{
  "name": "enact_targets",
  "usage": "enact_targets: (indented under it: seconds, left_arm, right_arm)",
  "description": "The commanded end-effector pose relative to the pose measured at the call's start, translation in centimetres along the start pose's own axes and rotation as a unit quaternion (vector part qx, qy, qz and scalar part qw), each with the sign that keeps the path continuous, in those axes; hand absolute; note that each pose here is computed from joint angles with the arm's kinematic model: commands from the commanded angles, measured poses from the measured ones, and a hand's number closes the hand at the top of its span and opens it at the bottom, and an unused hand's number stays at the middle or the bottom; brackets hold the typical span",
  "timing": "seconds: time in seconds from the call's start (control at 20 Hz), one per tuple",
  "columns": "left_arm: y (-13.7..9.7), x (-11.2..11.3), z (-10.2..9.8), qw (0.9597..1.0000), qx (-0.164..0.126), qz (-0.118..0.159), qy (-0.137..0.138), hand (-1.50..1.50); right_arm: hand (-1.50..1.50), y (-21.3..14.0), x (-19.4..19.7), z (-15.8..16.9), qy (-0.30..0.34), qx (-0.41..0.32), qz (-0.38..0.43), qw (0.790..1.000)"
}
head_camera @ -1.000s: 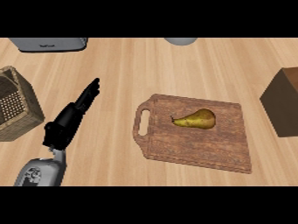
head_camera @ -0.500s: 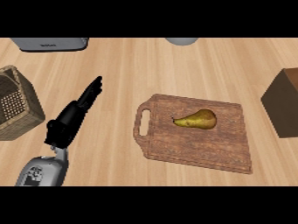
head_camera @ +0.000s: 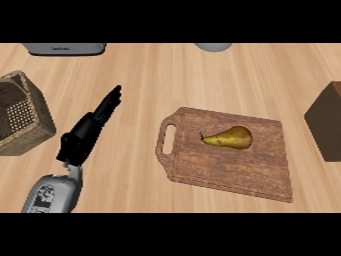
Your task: Pick the lemon from the cutting board and place it in the cardboard box
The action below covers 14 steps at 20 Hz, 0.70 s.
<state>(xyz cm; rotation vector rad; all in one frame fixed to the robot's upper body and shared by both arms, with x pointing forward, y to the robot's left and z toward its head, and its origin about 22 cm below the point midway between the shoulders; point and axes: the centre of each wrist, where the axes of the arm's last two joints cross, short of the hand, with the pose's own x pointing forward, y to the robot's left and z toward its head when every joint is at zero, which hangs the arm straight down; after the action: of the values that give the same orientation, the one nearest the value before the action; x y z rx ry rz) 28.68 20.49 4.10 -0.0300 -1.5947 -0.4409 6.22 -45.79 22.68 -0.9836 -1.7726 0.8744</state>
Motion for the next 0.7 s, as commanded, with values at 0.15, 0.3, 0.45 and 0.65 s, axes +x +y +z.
enact_targets:
  seconds: [0.15,0.3,0.45,0.65]
  left_arm:
    - [0.5,0.6,0.0,1.0,0.0,-0.006,-0.005,0.0]
    - [-1.5,1.1,-0.6,0.9998,-0.015,-0.007,-0.006,0.0]
    - [1.8,-1.2,1.3,0.9999,-0.01,0.002,-0.01,0.0]
    - [0.1,-0.8,-0.3,0.9999,-0.009,-0.006,-0.003,0.0]
  right_arm:
    - [1.5,-1.5,-0.7,-4.8,0.02,-0.005,-0.018,1.0]
    - [1.5,-0.4,-1.9,-7.2,0.028,-0.001,-0.023,0.999]
    - [1.5,-0.5,-1.2,-8.5,0.038,-0.013,-0.036,0.999]
    - [1.5,1.3,-1.4,-11.9,0.048,-0.025,-0.021,0.998]
